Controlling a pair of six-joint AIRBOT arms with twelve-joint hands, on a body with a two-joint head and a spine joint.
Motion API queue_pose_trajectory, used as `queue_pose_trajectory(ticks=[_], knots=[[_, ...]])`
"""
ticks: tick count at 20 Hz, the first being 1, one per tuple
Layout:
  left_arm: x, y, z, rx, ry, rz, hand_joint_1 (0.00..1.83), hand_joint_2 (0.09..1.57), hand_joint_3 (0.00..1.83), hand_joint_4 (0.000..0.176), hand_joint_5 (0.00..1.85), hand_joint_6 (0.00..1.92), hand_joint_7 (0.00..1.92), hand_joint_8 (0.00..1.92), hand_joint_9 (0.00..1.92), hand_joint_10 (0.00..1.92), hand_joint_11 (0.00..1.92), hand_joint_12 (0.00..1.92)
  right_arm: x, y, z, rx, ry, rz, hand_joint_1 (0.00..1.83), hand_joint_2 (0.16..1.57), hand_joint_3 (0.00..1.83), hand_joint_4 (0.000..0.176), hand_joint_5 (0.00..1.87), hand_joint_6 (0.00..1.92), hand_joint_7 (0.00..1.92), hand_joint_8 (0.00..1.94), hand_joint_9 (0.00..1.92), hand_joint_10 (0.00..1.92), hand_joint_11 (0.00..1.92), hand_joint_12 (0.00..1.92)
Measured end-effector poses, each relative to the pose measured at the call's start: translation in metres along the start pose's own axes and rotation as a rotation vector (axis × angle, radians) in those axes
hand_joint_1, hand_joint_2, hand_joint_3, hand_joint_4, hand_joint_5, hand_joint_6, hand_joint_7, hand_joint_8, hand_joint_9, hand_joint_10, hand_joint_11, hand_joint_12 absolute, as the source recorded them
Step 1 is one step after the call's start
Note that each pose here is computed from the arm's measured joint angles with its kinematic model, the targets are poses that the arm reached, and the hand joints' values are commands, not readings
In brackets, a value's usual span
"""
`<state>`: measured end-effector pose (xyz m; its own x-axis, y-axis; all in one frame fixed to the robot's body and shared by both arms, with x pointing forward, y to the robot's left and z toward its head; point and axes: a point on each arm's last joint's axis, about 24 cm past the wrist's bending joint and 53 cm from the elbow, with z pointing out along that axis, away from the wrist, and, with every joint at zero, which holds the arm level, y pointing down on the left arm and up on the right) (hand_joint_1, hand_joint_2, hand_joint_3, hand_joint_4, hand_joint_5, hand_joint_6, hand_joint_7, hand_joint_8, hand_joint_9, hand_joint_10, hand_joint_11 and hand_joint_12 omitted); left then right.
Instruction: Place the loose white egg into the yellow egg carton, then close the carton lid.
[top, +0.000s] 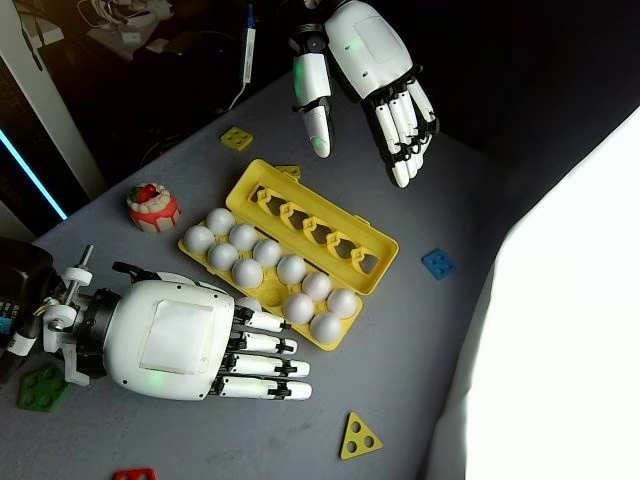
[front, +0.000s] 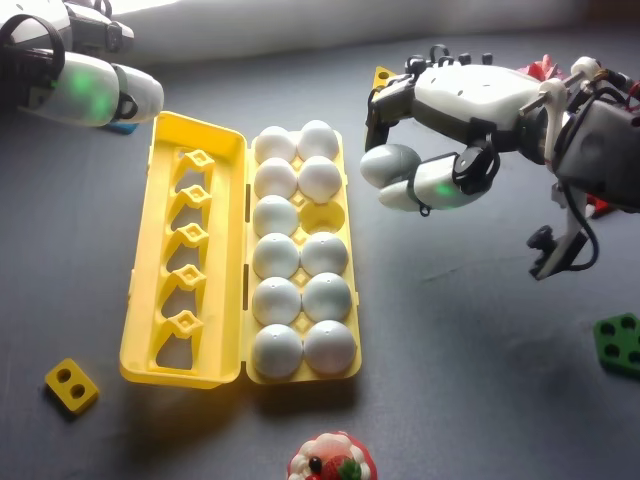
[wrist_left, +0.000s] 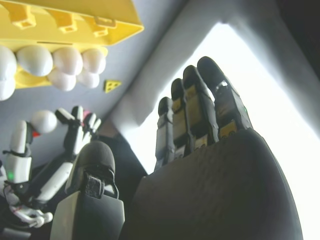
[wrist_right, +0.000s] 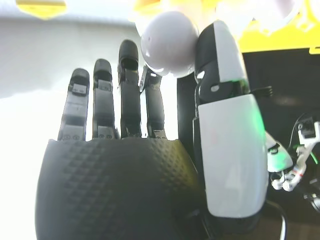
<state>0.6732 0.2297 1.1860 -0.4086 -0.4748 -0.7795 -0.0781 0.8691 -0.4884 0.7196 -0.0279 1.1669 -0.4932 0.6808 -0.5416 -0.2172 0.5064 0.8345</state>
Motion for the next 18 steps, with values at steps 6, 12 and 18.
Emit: queue_pose_trajectory(ticks=[6, 12, 18], knots=[[0.012, 0.013, 0.000, -0.048, 0.056, 0.026, 0.09, 1.31, 0.00, 0.052, 0.16, 0.00, 0.24, 0.00, 0.26, 0.00, 0.00, 0.82, 0.013, 0.009, 0.001, -0.061, -0.031, 0.063, 1.09, 1.17, 0.00, 0.000, 0.87, 1.17, 0.48, 0.00, 0.13, 0.10, 0.00, 0.00], [0.030, 0.017, -0.002, -0.062, 0.114, 0.062, 0.10, 1.31, 0.00, 0.045, 0.19, 0.01, 0.25, 0.00, 0.25, 0.01, 0.00, 0.82, 0.029, 0.022, 0.000, -0.138, -0.033, 0.065, 1.07, 1.19, 0.01, 0.000, 0.84, 1.23, 0.48, 0.00, 0.12, 0.14, 0.00, 0.00], [0.041, 0.013, -0.004, -0.052, 0.137, 0.063, 0.12, 1.31, 0.00, 0.030, 0.19, 0.01, 0.22, 0.00, 0.23, 0.00, 0.00, 0.77, 0.039, 0.027, 0.007, -0.142, -0.043, 0.129, 1.10, 1.17, 0.00, 0.000, 0.88, 1.16, 0.49, 0.01, 0.12, 0.15, 0.00, 0.00]])
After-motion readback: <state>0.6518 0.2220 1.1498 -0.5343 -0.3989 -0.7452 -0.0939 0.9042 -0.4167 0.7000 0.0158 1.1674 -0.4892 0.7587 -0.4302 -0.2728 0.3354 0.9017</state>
